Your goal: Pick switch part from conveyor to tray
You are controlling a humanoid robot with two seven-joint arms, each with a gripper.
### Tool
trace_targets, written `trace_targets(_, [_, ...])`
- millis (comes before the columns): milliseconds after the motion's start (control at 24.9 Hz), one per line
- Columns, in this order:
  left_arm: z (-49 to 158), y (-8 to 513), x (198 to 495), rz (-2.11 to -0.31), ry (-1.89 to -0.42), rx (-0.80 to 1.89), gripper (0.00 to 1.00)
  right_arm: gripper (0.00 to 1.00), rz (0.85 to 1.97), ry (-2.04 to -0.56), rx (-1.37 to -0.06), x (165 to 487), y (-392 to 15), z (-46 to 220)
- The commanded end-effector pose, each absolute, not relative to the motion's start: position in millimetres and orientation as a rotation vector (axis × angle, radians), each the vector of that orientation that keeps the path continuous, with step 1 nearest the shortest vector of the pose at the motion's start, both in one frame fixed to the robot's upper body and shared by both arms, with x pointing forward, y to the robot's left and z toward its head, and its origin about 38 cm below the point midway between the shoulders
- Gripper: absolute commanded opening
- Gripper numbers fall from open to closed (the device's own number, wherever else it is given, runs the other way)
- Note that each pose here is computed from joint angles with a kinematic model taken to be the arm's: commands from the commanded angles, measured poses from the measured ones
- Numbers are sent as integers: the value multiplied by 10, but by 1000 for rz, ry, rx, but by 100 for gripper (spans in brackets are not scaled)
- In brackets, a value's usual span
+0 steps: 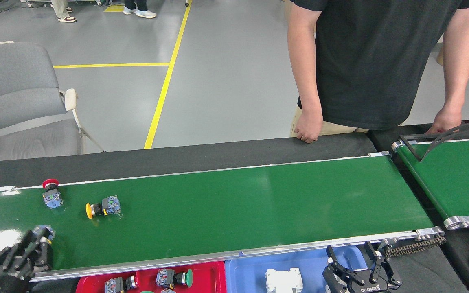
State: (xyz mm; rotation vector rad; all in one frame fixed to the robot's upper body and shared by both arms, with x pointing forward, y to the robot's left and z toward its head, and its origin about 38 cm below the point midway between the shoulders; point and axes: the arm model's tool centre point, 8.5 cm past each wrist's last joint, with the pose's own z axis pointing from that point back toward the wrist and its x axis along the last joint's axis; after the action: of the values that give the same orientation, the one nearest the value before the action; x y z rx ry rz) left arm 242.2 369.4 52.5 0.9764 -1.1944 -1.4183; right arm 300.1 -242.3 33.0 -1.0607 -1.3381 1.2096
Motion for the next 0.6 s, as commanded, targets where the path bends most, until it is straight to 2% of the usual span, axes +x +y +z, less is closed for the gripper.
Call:
trace_targets(0, [522, 3363, 2185, -1508, -1317, 866, 9, 100, 1189, -1357, -1102, 3024, -2475, 453])
trace_targets(40, [439, 3256, 2152, -1511, -1325, 822, 11, 100, 1186, -1351, -1106, 3023, -2503, 453])
trace_targets(80, [384, 3218, 2090, -1525, -1313, 791, 22, 100, 1184, -1350, -1114, 3019, -2523, 471])
trace_targets(121, [354, 3204, 2050, -1524, -1305, 776, 39, 100, 1181, -1353, -1120, 3017, -2527, 493])
trace_targets(161, [319, 3193, 2002, -1521, -1294, 764, 80, 100, 1179, -1359, -1126, 3009, -2530, 517])
trace_targets(201, [321, 3185, 2007, -1516, -1297, 764, 100, 100, 1182, -1361, -1130, 3006, -2536, 529])
trace_targets(402, [375, 3183, 2087, -1482, -1330, 791, 100, 100, 1192, -1361, -1140, 2990, -2566, 556])
trace_targets(562, [534, 3540, 2178, -1419, -1288, 922, 100, 100, 1197, -1356, -1144, 2950, -2585, 564])
